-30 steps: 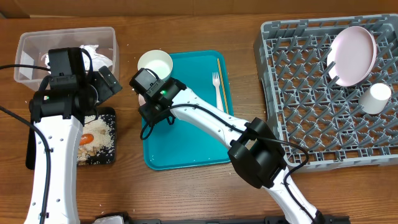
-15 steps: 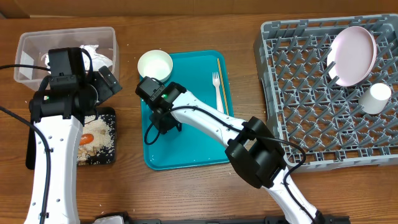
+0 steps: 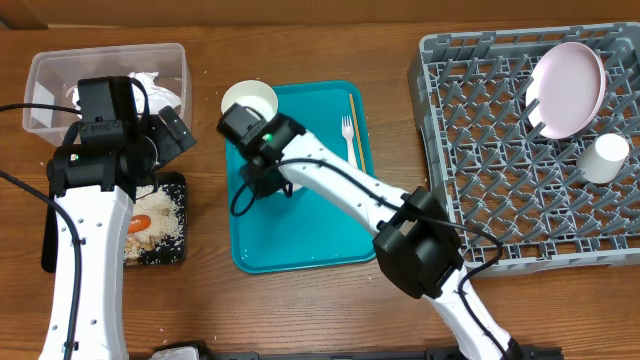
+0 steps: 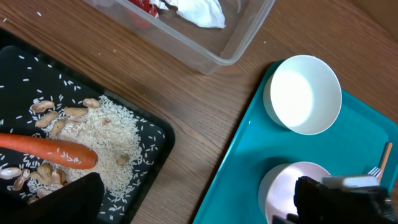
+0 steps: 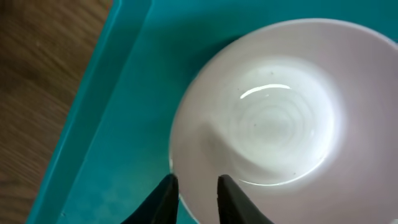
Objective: Sort waste into correct bins and load items into the dishwasher rack
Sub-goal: 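Move the right gripper back to the tray and grasp the pink bowl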
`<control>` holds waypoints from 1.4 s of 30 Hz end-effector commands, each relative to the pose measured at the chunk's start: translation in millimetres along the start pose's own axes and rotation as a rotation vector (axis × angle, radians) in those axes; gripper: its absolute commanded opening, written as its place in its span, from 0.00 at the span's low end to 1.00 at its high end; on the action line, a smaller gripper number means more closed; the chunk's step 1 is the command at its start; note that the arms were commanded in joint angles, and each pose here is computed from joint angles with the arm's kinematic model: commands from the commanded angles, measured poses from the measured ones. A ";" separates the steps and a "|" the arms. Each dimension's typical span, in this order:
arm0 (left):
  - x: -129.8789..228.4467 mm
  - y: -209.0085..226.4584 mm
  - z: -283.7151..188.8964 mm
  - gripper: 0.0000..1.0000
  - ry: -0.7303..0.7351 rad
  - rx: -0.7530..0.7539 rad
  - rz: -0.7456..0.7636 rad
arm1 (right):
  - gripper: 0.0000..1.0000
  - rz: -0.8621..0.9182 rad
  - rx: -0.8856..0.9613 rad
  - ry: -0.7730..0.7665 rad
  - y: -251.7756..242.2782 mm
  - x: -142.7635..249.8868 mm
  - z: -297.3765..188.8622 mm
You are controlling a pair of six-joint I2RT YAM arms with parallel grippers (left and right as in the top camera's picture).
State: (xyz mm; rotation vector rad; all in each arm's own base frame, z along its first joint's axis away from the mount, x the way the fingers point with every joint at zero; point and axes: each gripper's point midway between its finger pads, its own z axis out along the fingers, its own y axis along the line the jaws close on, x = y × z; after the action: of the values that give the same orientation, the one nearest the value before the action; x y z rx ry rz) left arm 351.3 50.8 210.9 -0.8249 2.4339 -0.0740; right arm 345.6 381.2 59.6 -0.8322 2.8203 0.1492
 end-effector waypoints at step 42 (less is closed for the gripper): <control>-2.2 -1.0 -0.9 1.00 -0.004 0.005 -0.012 | 0.04 0.055 -0.164 0.017 -0.5 -4.6 -10.2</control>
State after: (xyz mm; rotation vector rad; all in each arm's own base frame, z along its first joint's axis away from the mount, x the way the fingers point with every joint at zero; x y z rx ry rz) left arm 351.4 50.8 211.0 -0.8248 2.4335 -0.0741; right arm 336.9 382.1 50.2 -0.8607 2.9015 0.3615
